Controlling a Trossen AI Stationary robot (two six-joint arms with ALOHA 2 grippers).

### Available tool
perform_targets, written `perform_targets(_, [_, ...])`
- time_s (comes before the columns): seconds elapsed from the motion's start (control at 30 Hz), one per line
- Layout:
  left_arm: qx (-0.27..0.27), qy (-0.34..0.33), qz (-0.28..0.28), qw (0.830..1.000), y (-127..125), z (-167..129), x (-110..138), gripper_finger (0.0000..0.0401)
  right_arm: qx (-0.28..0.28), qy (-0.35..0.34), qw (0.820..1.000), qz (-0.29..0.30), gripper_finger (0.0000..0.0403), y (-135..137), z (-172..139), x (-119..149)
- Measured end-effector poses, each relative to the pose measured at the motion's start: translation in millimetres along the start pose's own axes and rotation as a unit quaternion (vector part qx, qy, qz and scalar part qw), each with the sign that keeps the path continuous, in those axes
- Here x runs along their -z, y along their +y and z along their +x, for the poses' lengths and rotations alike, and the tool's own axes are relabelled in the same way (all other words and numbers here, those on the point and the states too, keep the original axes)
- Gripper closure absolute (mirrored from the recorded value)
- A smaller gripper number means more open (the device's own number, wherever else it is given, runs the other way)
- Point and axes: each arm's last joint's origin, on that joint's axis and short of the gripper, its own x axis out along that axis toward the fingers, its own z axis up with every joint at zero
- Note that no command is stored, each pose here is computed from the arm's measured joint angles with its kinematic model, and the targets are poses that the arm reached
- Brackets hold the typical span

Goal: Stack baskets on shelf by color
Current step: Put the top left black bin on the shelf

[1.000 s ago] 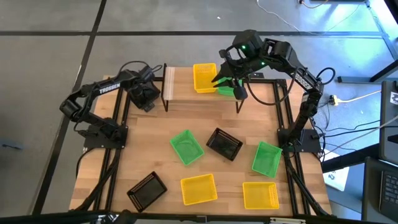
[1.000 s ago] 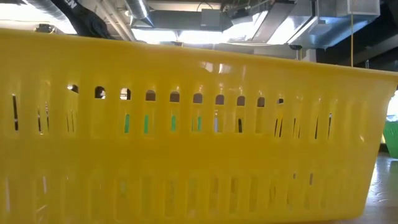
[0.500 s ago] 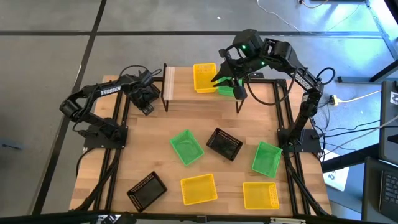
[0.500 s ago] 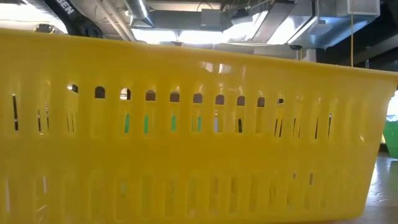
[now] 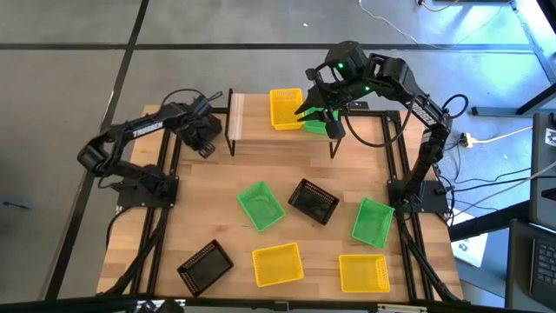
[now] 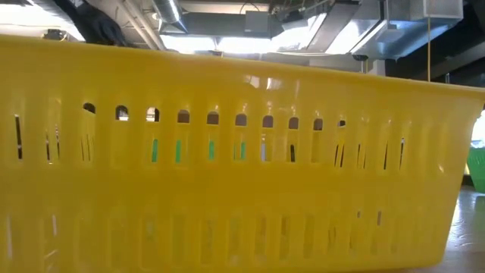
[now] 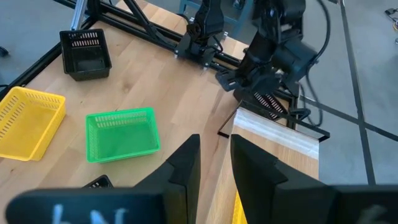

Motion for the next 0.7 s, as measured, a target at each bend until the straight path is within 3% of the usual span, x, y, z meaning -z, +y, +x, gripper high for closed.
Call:
perform_targets(0.2, [-0.052, -0.038, -0.046, 0.997, 5.3, -53.7, 3.7, 0.0400, 0.015, 0.011, 1.000, 0.000, 0.0313, -0.8, 0.0, 0.6])
perform_targets(0.4, [-0.065, -0.113, -0.127, 0.983, 7.8, -117.1, 4.7, 0.0401, 0.036, 0.026, 0.999, 0.000, 0.0313, -2.1, -0.1, 1.5])
perform_targets(0.7, [-0.003, -0.255, -0.147, 0.956, -18.1, -204.8, -8.3, 0.0401, 0.035, 0.026, 0.999, 0.000, 0.0313, -1.9, -0.1, 1.5])
